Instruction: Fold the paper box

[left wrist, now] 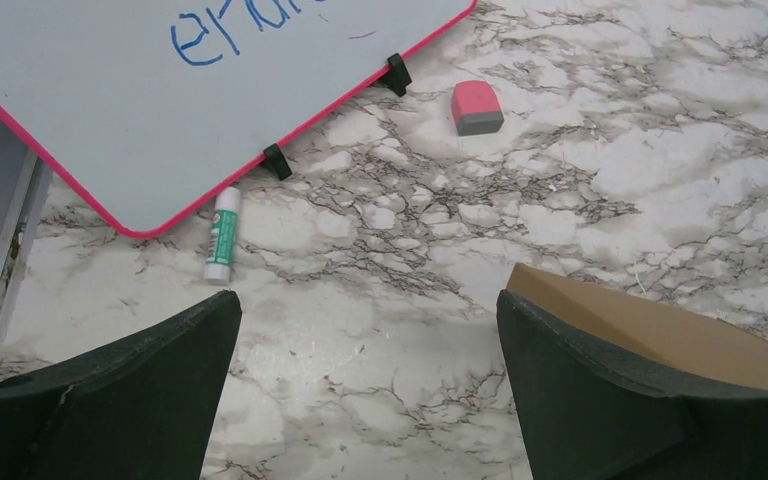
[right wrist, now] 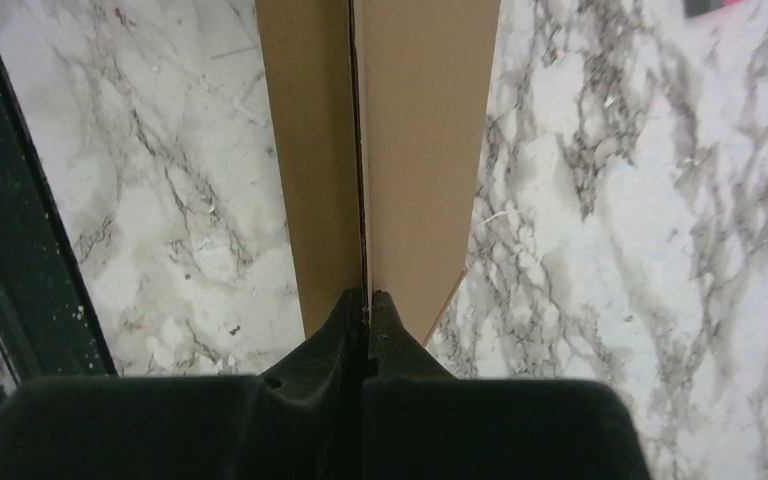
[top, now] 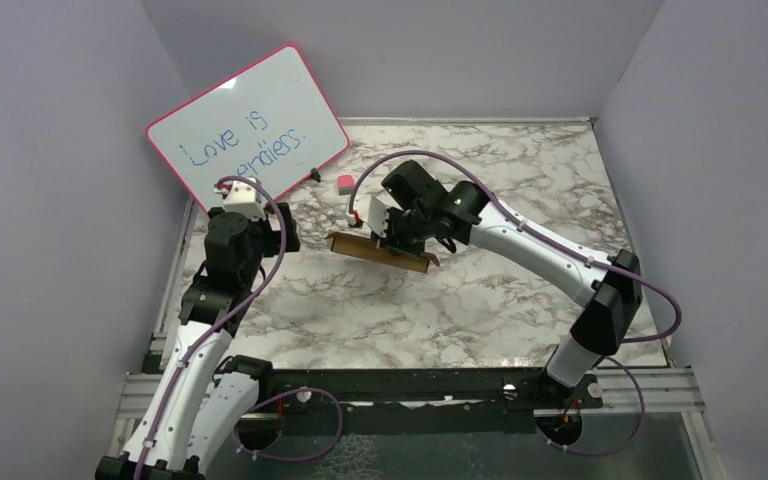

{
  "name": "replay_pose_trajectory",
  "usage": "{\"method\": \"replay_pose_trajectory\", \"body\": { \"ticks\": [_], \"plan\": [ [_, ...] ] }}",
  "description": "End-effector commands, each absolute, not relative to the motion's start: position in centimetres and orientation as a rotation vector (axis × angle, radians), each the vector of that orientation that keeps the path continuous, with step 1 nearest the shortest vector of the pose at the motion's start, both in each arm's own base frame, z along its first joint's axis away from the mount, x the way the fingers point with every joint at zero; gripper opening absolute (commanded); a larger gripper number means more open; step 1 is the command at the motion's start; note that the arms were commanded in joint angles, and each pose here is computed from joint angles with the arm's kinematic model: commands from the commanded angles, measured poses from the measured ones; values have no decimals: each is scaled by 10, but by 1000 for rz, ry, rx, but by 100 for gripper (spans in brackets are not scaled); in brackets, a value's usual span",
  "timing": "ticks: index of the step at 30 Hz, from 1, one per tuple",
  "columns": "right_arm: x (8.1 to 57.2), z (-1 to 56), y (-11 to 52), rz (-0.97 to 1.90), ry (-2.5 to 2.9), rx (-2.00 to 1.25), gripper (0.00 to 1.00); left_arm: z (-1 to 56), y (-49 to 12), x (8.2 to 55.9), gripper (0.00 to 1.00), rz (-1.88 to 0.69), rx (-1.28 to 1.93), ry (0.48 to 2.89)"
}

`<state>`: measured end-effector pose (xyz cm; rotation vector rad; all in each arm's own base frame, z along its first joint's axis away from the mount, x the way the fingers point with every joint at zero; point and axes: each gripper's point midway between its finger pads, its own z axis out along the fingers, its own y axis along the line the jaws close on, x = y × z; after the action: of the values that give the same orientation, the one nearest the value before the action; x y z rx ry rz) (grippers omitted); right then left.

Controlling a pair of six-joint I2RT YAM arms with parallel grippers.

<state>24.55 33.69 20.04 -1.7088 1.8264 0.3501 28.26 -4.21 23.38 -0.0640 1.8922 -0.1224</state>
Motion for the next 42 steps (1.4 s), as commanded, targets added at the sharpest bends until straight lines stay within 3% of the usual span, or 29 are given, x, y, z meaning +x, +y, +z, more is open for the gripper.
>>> {"method": "replay_pose_trajectory", "body": {
  "ticks": [1,9,20,22,25,30,42],
  "plan": [
    [226,174,321,513,1956,-1847,1,222,-33,286,99,-84,-82,1902],
    [238,142,326,609,2015,-1927,2,207,-47,286,99,-164,22,1931],
    [281,132,325,523,2032,-1886,27,200,-69,285,99,-271,141,1945],
    [287,135,325,504,2017,-1875,28,199,-74,285,99,-297,162,1948],
    [296,141,324,469,2002,-1849,26,197,-78,285,99,-316,176,1954],
    [298,152,327,521,1974,-1836,1,197,-79,285,99,-323,184,1955],
    [268,164,327,738,1938,-1917,1,210,-91,279,99,-388,242,1893]
  ]
}}
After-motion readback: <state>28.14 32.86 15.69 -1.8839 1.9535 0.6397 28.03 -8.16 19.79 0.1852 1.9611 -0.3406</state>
